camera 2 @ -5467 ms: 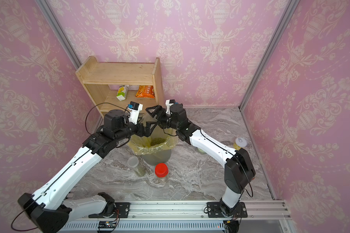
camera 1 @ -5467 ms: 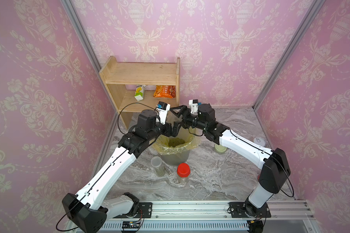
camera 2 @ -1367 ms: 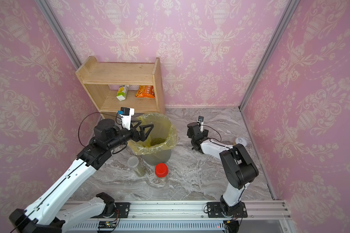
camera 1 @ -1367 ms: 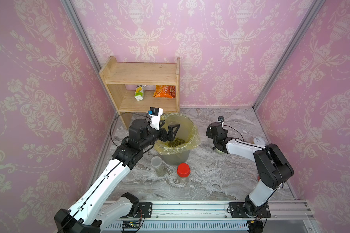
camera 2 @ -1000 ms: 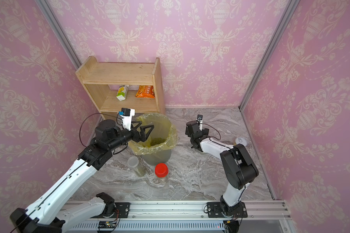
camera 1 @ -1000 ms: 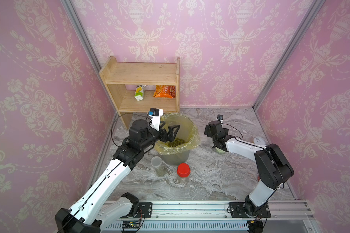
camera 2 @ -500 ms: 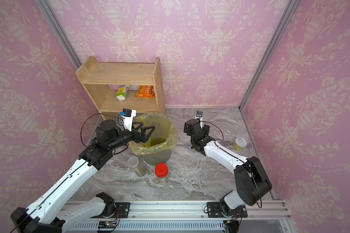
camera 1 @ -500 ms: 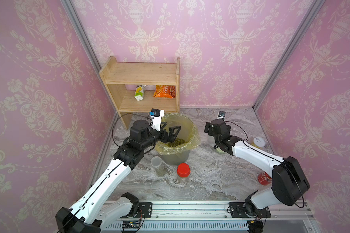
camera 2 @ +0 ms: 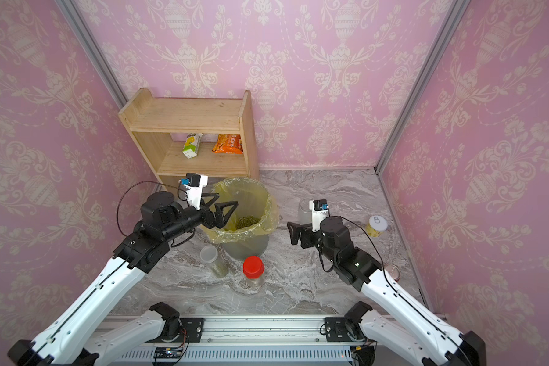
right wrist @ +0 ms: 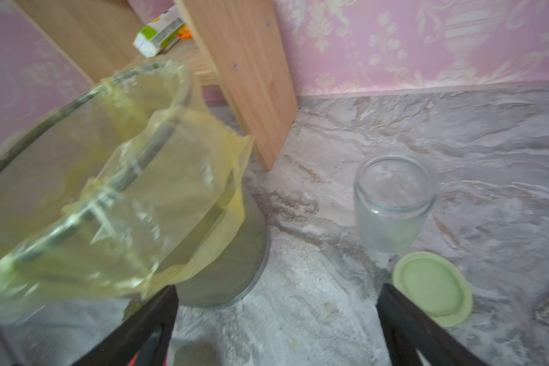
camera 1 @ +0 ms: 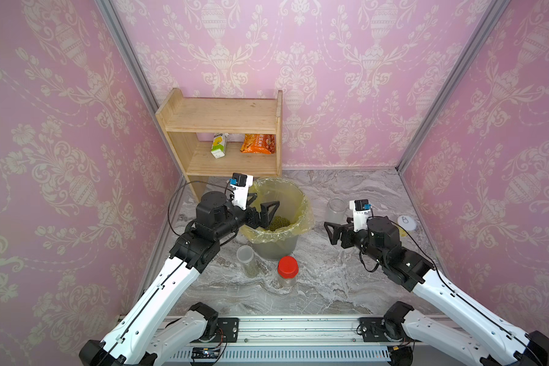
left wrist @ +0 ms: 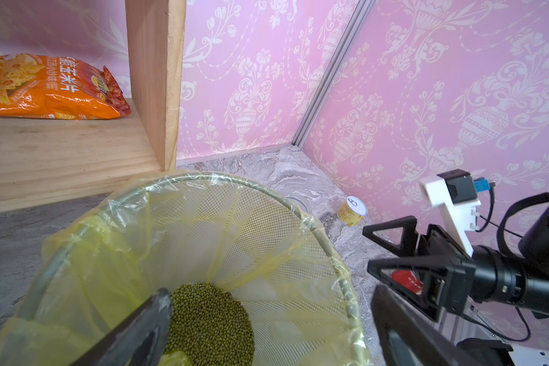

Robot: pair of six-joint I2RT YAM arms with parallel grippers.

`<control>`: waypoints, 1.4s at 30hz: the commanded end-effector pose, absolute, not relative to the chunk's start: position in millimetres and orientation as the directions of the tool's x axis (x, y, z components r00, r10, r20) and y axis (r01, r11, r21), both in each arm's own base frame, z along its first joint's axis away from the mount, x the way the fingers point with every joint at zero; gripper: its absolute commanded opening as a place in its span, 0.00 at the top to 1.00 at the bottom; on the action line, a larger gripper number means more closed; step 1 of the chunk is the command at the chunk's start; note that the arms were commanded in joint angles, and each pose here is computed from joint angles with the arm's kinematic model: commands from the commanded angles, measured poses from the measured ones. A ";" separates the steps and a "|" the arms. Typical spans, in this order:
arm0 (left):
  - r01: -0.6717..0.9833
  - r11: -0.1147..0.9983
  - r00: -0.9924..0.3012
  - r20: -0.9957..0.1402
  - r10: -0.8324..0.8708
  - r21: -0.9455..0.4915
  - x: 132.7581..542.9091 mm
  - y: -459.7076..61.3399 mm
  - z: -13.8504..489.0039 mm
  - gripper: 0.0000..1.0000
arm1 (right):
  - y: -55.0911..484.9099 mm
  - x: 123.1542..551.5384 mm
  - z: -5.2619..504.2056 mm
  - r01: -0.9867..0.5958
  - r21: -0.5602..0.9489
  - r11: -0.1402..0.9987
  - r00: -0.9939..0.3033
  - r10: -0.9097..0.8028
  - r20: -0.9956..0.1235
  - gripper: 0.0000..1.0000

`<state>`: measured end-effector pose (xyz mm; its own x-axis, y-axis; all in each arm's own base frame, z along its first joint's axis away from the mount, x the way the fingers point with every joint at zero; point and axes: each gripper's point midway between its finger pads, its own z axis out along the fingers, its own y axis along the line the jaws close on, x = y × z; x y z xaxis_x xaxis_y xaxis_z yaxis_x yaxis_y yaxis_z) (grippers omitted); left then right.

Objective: Empty moldy mung beans from jars
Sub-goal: Pick up the jar from the center of the board.

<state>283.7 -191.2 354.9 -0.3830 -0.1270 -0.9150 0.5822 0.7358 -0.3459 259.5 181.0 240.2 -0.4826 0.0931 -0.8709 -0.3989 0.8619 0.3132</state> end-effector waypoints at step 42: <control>0.514 0.765 -0.367 -0.906 -0.213 -0.388 255.8 -161.8 347.8 0.01 | 332.1 179.0 140.4 -0.675 0.228 0.702 -0.470 -0.170 -0.866 0.00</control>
<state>253.7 -168.2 350.0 -0.3718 -0.1987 -0.9068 0.5405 0.7478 -0.3855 173.1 324.3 129.7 -0.4637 -0.2238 -0.8573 -0.7000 0.6857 0.1995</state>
